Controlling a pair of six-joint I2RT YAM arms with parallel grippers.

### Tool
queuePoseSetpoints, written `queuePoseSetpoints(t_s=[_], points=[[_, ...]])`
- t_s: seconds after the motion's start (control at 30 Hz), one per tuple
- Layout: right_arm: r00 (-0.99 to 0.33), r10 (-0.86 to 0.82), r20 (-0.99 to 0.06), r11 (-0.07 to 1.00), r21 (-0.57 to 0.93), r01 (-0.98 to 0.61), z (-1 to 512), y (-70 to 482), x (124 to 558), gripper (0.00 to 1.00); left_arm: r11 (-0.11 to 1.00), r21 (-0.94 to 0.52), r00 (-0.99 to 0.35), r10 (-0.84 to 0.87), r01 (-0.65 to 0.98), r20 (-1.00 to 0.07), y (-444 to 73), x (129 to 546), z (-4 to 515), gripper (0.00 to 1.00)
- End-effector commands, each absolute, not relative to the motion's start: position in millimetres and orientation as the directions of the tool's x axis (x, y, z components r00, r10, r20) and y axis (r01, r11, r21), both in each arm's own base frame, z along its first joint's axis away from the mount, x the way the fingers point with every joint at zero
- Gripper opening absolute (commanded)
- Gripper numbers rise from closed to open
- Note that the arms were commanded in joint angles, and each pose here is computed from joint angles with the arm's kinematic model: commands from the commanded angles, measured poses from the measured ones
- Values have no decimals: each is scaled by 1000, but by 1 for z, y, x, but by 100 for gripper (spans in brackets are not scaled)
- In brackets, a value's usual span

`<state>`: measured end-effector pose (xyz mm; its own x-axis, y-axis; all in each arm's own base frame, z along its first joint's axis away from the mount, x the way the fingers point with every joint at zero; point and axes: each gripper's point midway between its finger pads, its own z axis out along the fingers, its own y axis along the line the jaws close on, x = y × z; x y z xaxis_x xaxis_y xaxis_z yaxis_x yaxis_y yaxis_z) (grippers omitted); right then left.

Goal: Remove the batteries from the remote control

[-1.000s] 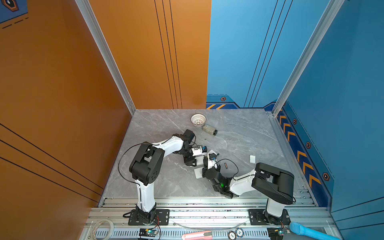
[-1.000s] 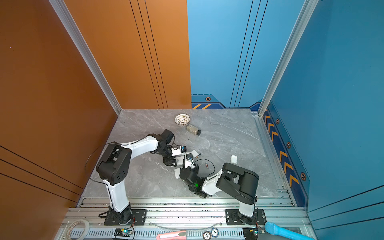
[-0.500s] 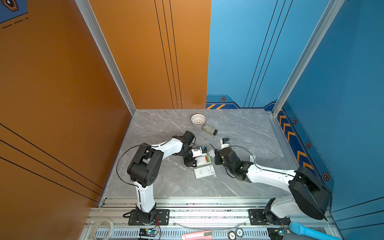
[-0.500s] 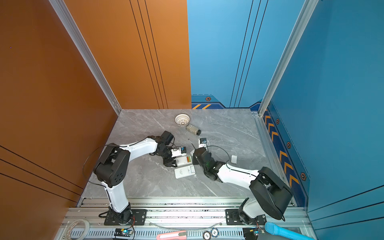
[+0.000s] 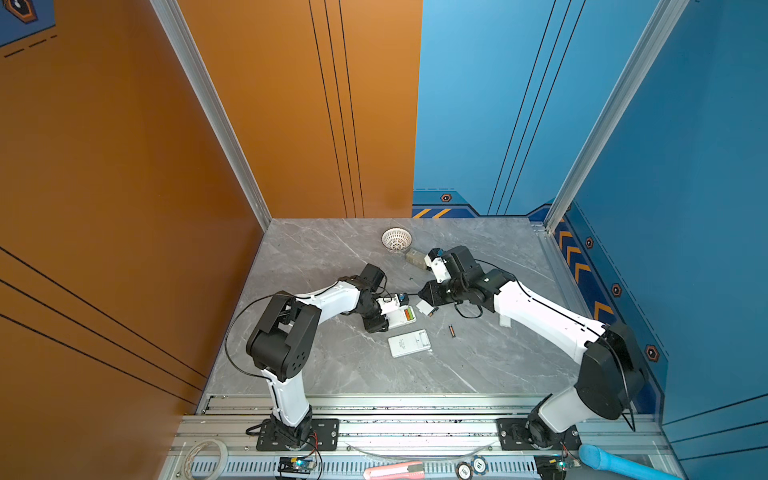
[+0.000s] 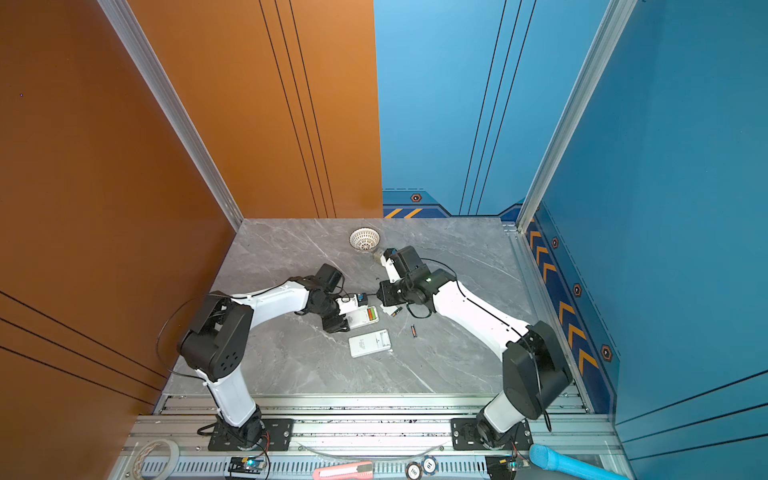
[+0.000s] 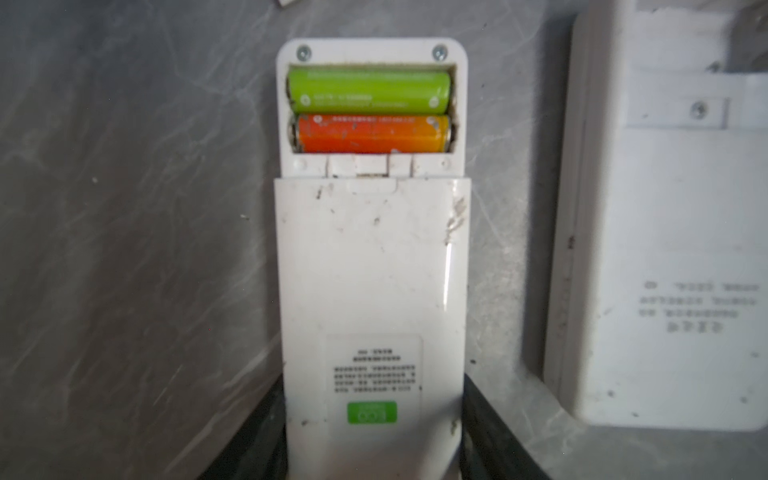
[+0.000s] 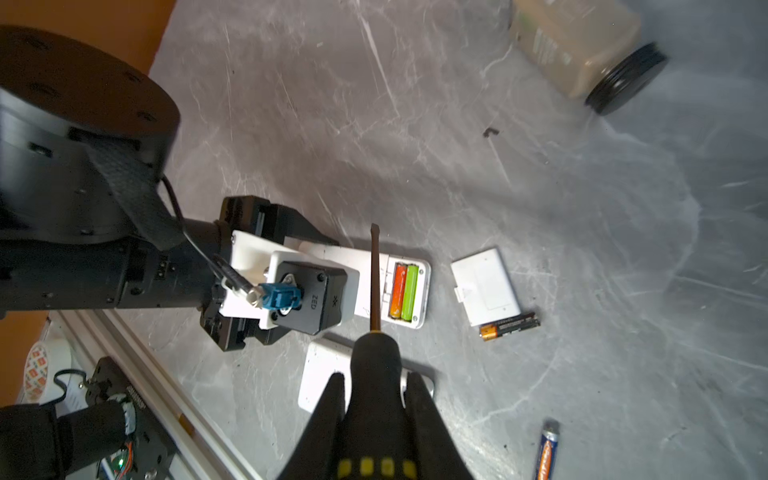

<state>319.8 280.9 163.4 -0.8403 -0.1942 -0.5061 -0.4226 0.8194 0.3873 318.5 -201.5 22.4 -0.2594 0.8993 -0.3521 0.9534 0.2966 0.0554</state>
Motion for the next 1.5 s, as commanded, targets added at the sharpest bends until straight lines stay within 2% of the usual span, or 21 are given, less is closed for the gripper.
queuePoseSetpoints(t_s=[0.0, 0.23, 0.4, 0.83, 1.27, 1.47], points=[[-871, -317, -375, 803, 382, -457, 150, 279, 293, 0, 302, 125, -266, 933, 945, -243, -171, 320, 10, 0], [-860, -404, -312, 823, 286, -490, 144, 272, 292, 0, 292, 124, -256, 935, 948, -245, -167, 319, 12, 0], [-857, -407, -315, 825, 275, -493, 142, 274, 296, 0, 288, 118, -253, 936, 950, -243, -170, 320, 12, 0], [-860, -409, -305, 818, 295, -494, 135, 278, 296, 0, 285, 120, -251, 939, 951, -236, -171, 321, 13, 0], [-859, -369, -355, 793, 362, -490, 159, 290, 302, 0, 283, 118, -251, 940, 952, -230, -171, 320, 13, 0], [-868, -375, -325, 804, 351, -479, 145, 285, 302, 0, 286, 121, -254, 940, 951, -226, -171, 320, 13, 0]])
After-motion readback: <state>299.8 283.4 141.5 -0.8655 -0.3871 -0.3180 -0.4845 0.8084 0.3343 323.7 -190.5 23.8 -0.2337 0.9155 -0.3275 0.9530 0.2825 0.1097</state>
